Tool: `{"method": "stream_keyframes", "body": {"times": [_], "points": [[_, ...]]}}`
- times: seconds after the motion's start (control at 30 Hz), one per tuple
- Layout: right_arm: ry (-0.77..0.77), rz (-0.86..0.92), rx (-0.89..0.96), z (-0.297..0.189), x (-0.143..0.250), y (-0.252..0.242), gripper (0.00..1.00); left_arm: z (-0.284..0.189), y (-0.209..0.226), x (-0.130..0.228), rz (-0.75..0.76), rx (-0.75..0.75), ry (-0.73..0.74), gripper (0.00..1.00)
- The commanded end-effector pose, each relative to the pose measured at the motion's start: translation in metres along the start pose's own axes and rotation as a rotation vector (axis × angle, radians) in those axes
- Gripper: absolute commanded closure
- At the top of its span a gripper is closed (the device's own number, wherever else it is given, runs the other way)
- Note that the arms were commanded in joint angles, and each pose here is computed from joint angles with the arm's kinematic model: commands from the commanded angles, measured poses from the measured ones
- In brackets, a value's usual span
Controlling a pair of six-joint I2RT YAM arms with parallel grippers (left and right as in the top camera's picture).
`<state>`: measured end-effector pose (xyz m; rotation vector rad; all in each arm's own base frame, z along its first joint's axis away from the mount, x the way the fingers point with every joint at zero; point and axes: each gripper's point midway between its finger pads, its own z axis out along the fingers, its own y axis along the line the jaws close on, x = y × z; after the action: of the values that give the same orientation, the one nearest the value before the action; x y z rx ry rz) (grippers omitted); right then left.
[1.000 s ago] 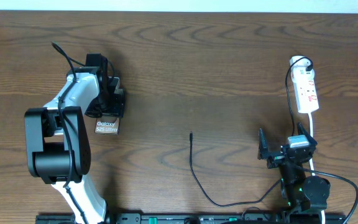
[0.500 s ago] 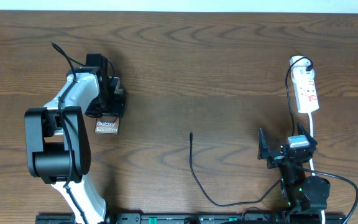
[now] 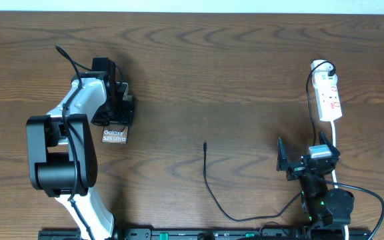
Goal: Plug charger to phone and switch on socket
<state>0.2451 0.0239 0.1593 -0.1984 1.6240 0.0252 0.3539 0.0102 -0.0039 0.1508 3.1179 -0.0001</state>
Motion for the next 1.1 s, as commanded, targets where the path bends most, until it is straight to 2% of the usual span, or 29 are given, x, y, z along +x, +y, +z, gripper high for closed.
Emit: {"method": "stream_keyframes", "body": {"times": [0.0, 0.23, 0.37, 0.4, 0.77, 1.07], "points": [[0.001, -0.007, 0.000, 0.000, 0.000, 0.001, 0.01, 0.019, -0.004, 0.019, 0.019, 0.013, 0.073, 0.46], [0.001, -0.007, 0.000, 0.000, 0.000, 0.001, 0.01, 0.019, -0.004, 0.019, 0.020, 0.013, 0.073, 0.63], [0.001, -0.007, 0.000, 0.000, 0.000, 0.001, 0.01, 0.019, -0.004, 0.019, 0.019, 0.013, 0.073, 0.81], [0.001, -0.007, 0.000, 0.000, 0.000, 0.001, 0.01, 0.019, -0.004, 0.019, 0.019, 0.013, 0.073, 0.91], [0.001, -0.007, 0.000, 0.000, 0.000, 0.001, 0.01, 0.007, -0.004, 0.005, 0.019, 0.015, 0.029, 0.93], [0.001, -0.007, 0.000, 0.000, 0.000, 0.001, 0.01, -0.063, -0.001, -0.022, 0.017, -0.008, -0.168, 0.93]]}}
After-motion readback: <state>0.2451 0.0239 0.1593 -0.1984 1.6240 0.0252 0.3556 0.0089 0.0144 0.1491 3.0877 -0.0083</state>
